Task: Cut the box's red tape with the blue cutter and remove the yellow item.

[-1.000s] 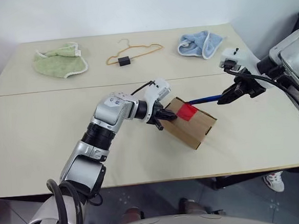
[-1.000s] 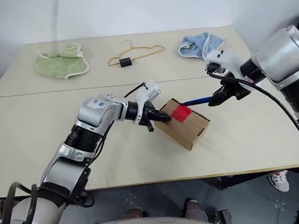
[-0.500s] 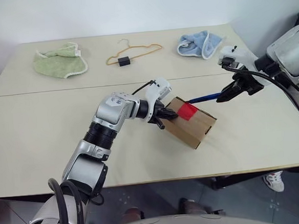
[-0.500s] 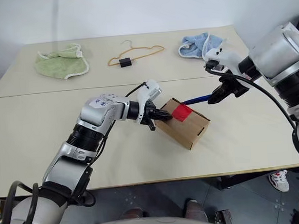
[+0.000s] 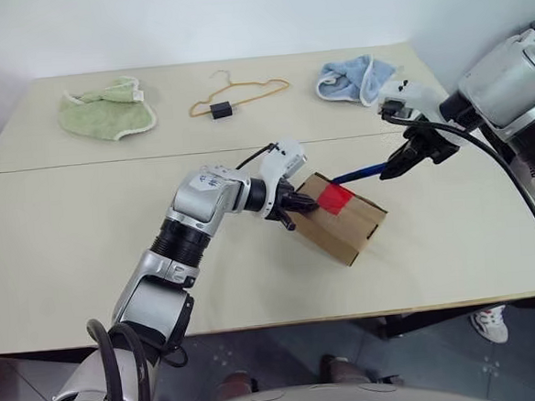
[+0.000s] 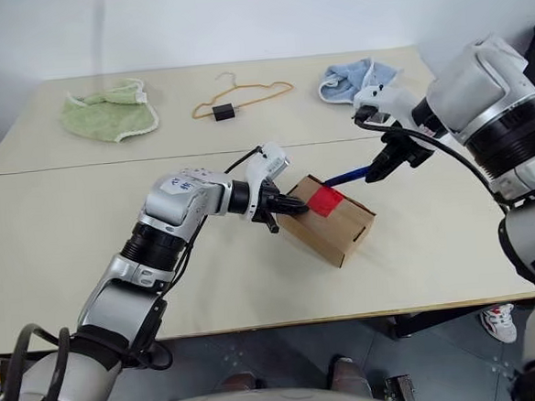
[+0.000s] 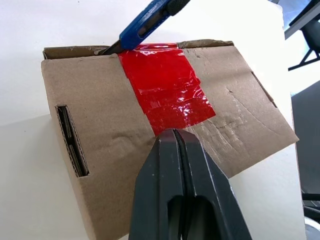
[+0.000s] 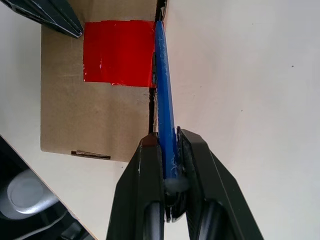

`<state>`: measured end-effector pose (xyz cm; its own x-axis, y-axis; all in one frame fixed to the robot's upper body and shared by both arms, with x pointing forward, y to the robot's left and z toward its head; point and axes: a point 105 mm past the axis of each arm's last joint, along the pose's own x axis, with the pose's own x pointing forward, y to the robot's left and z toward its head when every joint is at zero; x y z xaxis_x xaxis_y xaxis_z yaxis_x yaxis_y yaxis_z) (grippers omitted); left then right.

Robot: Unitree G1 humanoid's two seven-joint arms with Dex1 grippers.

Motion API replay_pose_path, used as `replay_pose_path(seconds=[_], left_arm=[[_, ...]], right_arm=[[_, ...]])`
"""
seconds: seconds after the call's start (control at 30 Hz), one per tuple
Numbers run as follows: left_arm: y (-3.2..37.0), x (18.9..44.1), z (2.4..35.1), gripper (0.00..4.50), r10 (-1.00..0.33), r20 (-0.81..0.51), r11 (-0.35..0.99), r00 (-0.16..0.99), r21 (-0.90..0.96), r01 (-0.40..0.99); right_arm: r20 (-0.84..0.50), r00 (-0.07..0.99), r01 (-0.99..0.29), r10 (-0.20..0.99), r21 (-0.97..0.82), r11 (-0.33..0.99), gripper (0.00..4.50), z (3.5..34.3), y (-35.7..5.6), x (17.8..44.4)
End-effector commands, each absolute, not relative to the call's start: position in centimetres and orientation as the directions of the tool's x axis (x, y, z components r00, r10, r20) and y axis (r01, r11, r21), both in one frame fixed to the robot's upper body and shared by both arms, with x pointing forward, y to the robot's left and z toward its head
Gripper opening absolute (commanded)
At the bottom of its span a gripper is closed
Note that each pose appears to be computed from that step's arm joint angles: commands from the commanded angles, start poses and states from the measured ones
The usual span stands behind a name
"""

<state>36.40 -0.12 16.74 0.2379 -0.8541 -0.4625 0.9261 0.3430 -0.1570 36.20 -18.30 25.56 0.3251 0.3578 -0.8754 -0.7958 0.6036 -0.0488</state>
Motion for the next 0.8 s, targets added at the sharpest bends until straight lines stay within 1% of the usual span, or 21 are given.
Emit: replay_pose_path(seconds=[0.03, 0.47, 0.8], left_arm=[[1.1, 36.9, 13.8, 0.00, -0.781, -0.557, 0.435, 0.283, -0.159, 0.886], [1.2, 36.9, 13.7, 0.00, -0.779, -0.556, 0.446, 0.291, -0.164, 0.880], [1.2, 37.1, 13.7, 0.00, -0.776, -0.555, 0.453, 0.298, -0.162, 0.877]], right_arm=[[-0.890, 0.308, -0.799, 0.337, -0.049, 0.599, 0.15, 26.3, -18.8, 35.9], [-0.929, 0.256, -0.814, 0.267, -0.058, 0.578, 0.15, 25.9, -19.9, 34.7], [-0.937, 0.248, -0.817, 0.245, -0.066, 0.573, 0.15, 26.3, -20.4, 34.4]])
